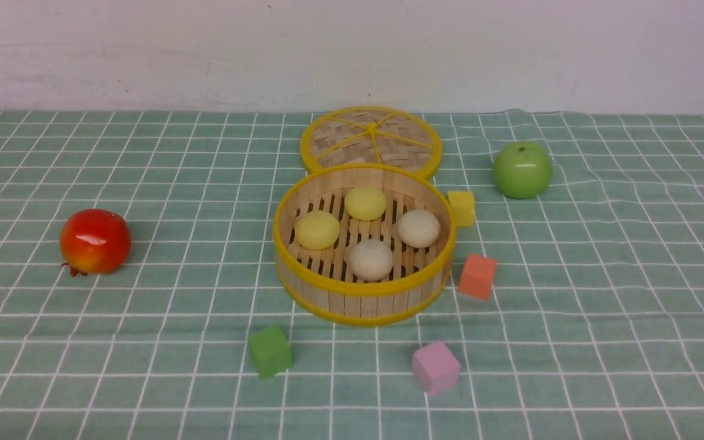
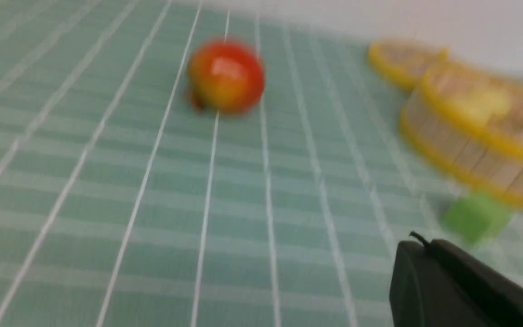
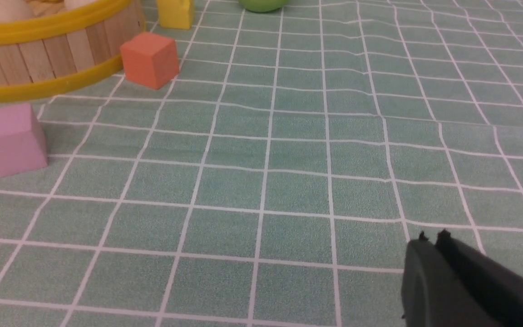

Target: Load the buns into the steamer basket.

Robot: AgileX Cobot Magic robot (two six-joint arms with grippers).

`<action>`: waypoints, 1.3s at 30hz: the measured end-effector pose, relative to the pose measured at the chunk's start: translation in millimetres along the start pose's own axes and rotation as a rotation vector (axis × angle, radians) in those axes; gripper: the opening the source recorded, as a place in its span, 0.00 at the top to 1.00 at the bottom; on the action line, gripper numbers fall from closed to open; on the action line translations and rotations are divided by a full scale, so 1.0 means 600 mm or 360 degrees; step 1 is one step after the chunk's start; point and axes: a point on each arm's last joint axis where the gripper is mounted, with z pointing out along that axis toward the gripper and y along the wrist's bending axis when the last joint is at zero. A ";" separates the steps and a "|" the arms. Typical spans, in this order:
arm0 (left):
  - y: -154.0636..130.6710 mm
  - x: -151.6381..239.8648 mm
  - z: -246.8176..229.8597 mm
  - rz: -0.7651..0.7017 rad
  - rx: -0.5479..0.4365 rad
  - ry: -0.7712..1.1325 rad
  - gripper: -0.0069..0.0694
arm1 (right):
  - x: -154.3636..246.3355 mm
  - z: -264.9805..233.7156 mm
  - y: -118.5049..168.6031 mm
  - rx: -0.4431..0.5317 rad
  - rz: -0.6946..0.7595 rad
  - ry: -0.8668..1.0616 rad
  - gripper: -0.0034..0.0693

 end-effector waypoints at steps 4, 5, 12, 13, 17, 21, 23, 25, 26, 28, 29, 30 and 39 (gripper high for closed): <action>-0.001 0.011 0.000 -0.0025 0.0022 0.0113 0.93 | 0.000 0.000 0.000 0.0000 0.0000 0.0000 0.91; -0.002 0.012 0.000 -0.0057 0.0038 0.0118 0.93 | 0.000 0.000 0.000 0.0000 0.0000 0.0000 0.91; -0.003 0.011 0.000 -0.0099 0.0058 0.0121 0.93 | 0.000 0.000 0.000 0.0000 0.0000 0.0000 0.89; -0.003 0.011 0.000 -0.0099 0.0058 0.0121 0.93 | 0.000 0.000 0.000 0.0000 0.0000 0.0000 0.89; -0.003 0.011 0.000 -0.0099 0.0058 0.0119 0.93 | 0.000 0.000 0.000 0.0000 0.0000 0.0000 0.89; -0.003 0.011 0.000 -0.0099 0.0058 0.0118 0.93 | 0.000 0.000 0.000 0.0000 0.0000 0.0000 0.89; -0.003 0.011 0.000 -0.0099 0.0058 0.0118 0.93 | 0.000 0.000 0.000 0.0000 0.0000 0.0000 0.89; -0.003 0.011 0.000 -0.0099 0.0058 0.0118 0.93 | 0.000 0.000 0.000 0.0000 0.0000 0.0000 0.89; -0.003 0.011 0.000 -0.0099 0.0058 0.0118 0.93 | 0.000 0.000 0.000 0.0000 0.0000 0.0000 0.89; -0.003 0.011 0.000 -0.0099 0.0058 0.0118 0.93 | 0.000 0.000 0.000 0.0000 0.0000 0.0000 0.89; -0.003 0.011 0.000 -0.0099 0.0058 0.0118 0.93 | 0.000 0.000 0.000 0.0000 0.0000 0.0000 0.88; -0.003 0.011 0.000 -0.0099 0.0058 0.0118 0.93 | 0.000 0.000 0.000 0.0000 0.0000 0.0000 0.88; -0.003 0.011 0.000 -0.0099 0.0059 0.0116 0.93 | 0.000 0.000 0.000 0.0000 0.0000 0.0000 0.87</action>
